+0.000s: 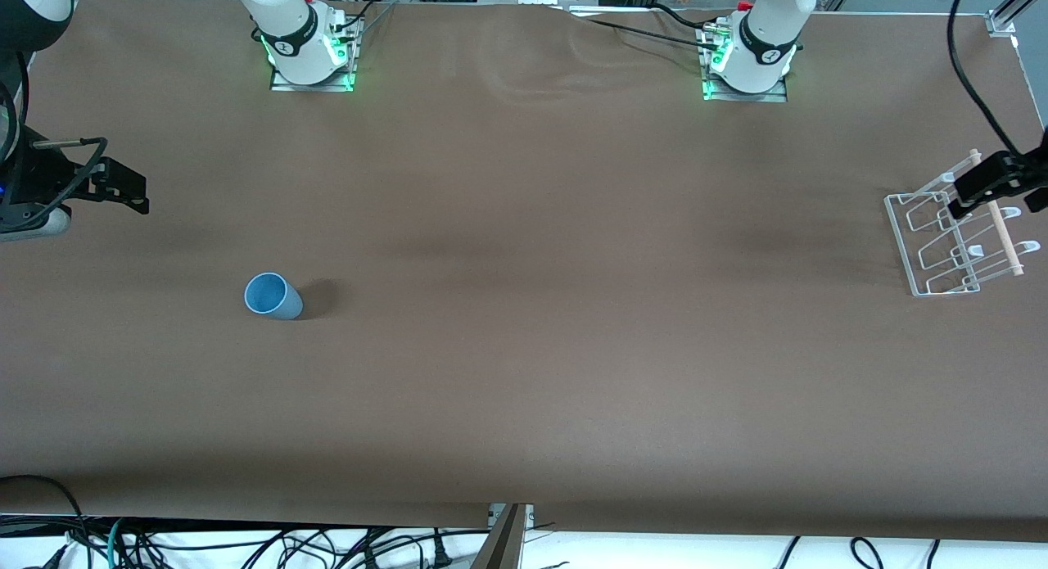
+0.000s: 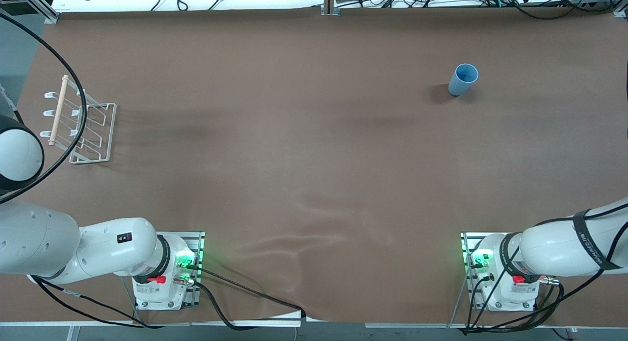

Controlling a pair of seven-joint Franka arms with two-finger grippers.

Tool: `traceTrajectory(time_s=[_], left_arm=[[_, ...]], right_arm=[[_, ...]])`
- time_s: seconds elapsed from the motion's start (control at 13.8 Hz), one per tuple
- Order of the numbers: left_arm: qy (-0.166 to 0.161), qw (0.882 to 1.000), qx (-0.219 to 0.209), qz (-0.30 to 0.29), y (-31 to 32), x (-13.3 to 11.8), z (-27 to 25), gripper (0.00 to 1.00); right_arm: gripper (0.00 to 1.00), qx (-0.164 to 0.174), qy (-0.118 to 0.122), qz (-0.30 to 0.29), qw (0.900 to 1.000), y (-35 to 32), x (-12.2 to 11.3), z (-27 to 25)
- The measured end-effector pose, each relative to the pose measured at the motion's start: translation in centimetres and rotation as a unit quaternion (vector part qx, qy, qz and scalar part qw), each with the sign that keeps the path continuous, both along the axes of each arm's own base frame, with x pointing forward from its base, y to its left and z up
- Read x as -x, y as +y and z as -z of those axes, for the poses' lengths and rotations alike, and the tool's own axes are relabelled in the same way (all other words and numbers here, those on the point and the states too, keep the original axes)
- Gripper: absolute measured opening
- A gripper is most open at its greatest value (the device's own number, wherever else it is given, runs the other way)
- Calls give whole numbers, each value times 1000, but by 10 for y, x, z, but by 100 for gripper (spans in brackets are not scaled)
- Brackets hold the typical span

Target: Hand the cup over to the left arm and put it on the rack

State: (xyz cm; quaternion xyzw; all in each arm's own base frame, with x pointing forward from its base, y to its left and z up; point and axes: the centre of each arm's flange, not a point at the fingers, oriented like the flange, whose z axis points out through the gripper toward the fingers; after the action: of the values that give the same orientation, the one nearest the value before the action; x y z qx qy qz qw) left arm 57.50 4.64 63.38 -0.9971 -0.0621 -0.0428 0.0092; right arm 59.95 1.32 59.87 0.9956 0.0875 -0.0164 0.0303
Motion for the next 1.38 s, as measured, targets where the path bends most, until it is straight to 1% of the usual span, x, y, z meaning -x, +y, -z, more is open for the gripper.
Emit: traceTrajectory(time_s=[0.22, 0.58, 0.8, 1.01, 1.38], left_arm=[[16, 1000, 1, 7, -8, 2, 4, 100], [21, 1000, 2, 10, -12, 3, 5, 100], [38, 999, 3, 21, -37, 6, 7, 100], [57, 998, 0, 6, -63, 10, 11, 100], [63, 998, -3, -11, -48, 10, 15, 100]], right_arm=[[100, 0, 0, 1, 1000, 0, 0, 0], [100, 0, 0, 5, 1000, 0, 0, 0], [100, 0, 0, 5, 1000, 0, 0, 0], [100, 0, 0, 6, 1000, 0, 0, 0], [100, 0, 0, 11, 1000, -6, 0, 1]])
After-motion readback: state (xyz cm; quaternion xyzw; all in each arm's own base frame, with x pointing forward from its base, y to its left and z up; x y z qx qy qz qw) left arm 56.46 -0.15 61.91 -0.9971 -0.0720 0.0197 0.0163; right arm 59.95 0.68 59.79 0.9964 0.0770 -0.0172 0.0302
